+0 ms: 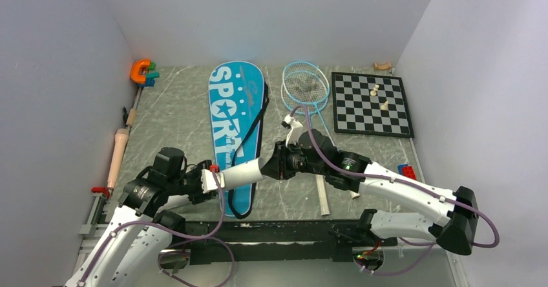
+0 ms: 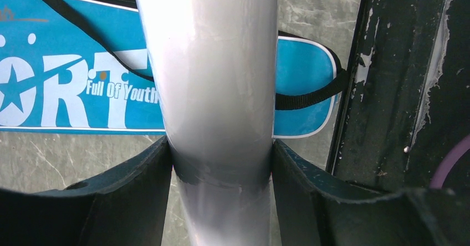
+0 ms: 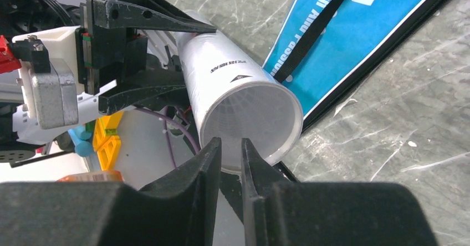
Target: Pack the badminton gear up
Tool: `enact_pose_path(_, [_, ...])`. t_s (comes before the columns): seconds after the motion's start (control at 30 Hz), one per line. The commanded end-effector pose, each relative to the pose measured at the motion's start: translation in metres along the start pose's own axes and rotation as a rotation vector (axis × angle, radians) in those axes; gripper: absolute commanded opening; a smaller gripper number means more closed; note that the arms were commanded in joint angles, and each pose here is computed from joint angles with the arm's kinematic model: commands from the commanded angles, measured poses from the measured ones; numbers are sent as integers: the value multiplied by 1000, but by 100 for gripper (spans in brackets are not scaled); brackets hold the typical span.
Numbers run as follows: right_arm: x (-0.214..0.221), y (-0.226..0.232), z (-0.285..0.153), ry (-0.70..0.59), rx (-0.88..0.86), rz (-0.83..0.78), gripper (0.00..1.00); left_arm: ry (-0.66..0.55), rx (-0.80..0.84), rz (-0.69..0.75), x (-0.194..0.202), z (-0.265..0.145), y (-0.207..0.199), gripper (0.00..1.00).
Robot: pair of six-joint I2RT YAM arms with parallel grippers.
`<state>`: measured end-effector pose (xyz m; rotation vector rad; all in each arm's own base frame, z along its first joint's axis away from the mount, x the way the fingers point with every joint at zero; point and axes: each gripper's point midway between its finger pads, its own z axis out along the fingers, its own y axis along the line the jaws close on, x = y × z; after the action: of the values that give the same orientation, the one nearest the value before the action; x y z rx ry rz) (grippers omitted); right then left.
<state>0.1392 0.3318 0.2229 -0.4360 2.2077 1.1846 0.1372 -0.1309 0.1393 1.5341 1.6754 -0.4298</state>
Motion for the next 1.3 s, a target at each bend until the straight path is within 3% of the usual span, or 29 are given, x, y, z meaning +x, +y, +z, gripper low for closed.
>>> enact_pose_path(0.0, [-19,11,-9,-75,-45,-1,25,-166,-27,92,-47,-10,13,35])
enact_pose_path(0.33, [-28,7,7,-68,-60,17,21,-198,-11,110,-59,-16,11,35])
enact_pose_path(0.5, [-42,11,2,-87,-58,0,24,-179,-35,90,-55,-13,17,36])
enact_pose_path(0.6, [-74,-5,-22,-161,-2,8,45,-105,-144,-9,-40,-7,41,38])
enact_pose_path(0.77, [-127,-44,-72,-312,142,7,62,135,-319,-164,7,-6,95,40])
enact_pose_path(1.0, [-128,-86,-76,-297,271,48,68,260,-540,-584,77,-45,179,43])
enact_pose_path(1.27, [-101,-115,-55,-228,313,106,66,383,-629,-754,141,-40,216,44])
